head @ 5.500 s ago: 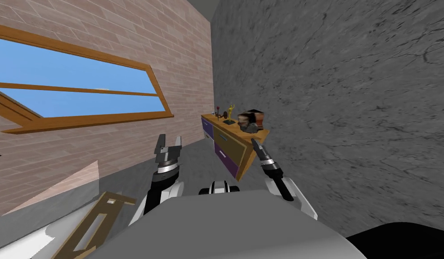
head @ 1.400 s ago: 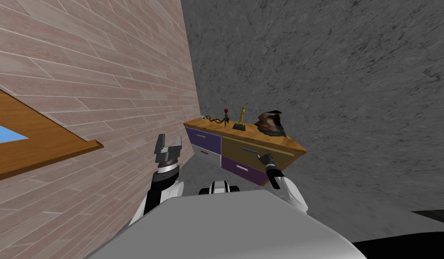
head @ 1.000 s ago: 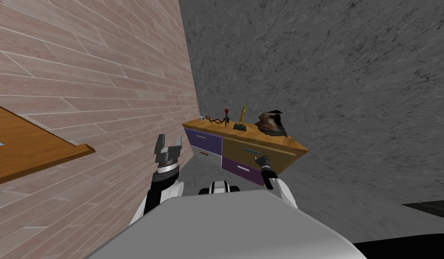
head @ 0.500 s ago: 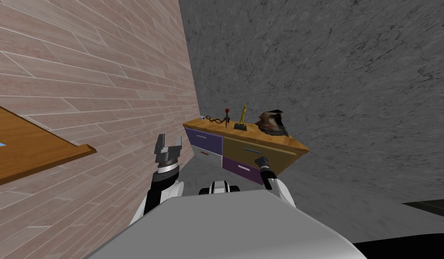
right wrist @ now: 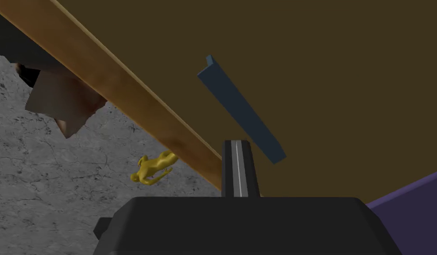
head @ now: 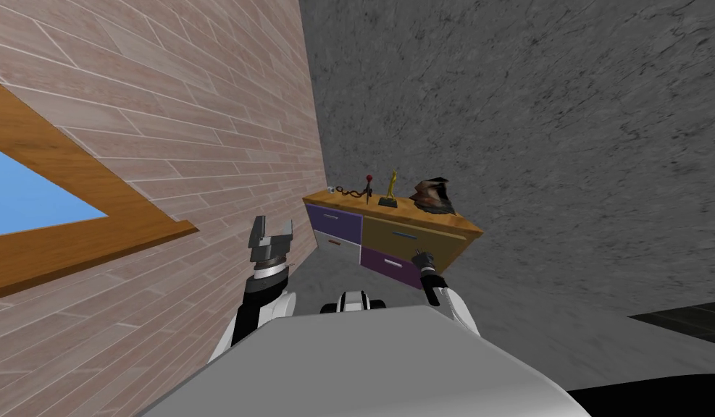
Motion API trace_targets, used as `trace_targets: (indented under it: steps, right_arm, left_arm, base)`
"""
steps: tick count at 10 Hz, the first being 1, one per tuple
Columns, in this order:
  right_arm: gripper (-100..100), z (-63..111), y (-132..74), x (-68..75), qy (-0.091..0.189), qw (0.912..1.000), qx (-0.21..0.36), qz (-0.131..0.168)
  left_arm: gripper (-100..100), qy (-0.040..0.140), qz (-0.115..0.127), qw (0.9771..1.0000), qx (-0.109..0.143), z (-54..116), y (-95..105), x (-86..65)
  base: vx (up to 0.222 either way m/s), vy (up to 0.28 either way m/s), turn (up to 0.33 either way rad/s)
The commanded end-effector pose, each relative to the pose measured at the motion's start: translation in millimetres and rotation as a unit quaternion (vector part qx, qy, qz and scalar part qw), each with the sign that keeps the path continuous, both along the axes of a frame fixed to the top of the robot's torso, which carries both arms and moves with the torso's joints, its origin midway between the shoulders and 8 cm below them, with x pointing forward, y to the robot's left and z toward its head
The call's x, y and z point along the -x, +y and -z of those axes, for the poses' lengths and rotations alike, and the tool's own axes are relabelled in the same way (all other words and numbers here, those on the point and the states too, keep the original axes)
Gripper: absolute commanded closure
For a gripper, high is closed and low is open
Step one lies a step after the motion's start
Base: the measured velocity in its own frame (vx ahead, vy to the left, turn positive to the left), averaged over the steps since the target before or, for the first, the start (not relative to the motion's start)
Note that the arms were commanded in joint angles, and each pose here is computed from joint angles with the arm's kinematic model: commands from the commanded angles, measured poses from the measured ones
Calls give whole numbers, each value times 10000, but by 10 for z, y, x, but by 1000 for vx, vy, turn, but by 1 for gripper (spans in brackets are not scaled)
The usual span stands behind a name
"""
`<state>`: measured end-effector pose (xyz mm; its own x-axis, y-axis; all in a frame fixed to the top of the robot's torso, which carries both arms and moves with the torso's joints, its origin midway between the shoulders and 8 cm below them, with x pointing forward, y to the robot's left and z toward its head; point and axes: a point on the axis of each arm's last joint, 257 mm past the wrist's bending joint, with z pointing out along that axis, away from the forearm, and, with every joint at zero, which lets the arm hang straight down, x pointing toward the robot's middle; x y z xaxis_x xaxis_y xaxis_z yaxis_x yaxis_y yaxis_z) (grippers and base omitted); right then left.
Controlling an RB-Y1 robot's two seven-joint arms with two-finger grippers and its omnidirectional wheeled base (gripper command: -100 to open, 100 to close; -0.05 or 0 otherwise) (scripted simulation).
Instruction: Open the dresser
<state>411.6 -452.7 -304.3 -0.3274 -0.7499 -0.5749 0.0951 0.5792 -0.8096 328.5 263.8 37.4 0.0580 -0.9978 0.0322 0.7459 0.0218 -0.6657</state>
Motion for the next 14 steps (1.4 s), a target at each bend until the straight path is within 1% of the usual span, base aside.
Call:
trace_targets:
  steps: [1, 4, 5, 6, 9, 14]
  right_arm:
    - [-100, -139, -186, -33, 33, 9992, 376, -86]
    - [-100, -282, -351, -91, 71, 9967, 793, -179]
    - [-100, -350, -419, -135, 91, 9945, 1020, -227]
    - [-100, -376, -444, -157, 100, 9933, 1120, -247]
    - [-100, -422, -479, -221, 121, 9903, 1353, -293]
    - [-100, -436, -453, -330, 140, 9858, 1639, -348]
  left_arm:
    - [0, 1, -1, 10000, -1, 0, 0, 0]
    - [0, 1, -1, 10000, -1, 1, 1, 1]
    - [0, 1, -1, 10000, -1, 1, 1, 0]
    - [0, 1, -1, 10000, -1, 1, 1, 1]
    - [0, 1, -1, 10000, -1, 0, 0, 0]
    - [0, 1, -1, 10000, -1, 0, 0, 0]
  base:
    - [9, 13, -21]
    - [36, 16, -29]
    - [55, 40, -67]
    - [54, 48, -64]
    - [43, 39, -42]
    - [44, 37, -48]
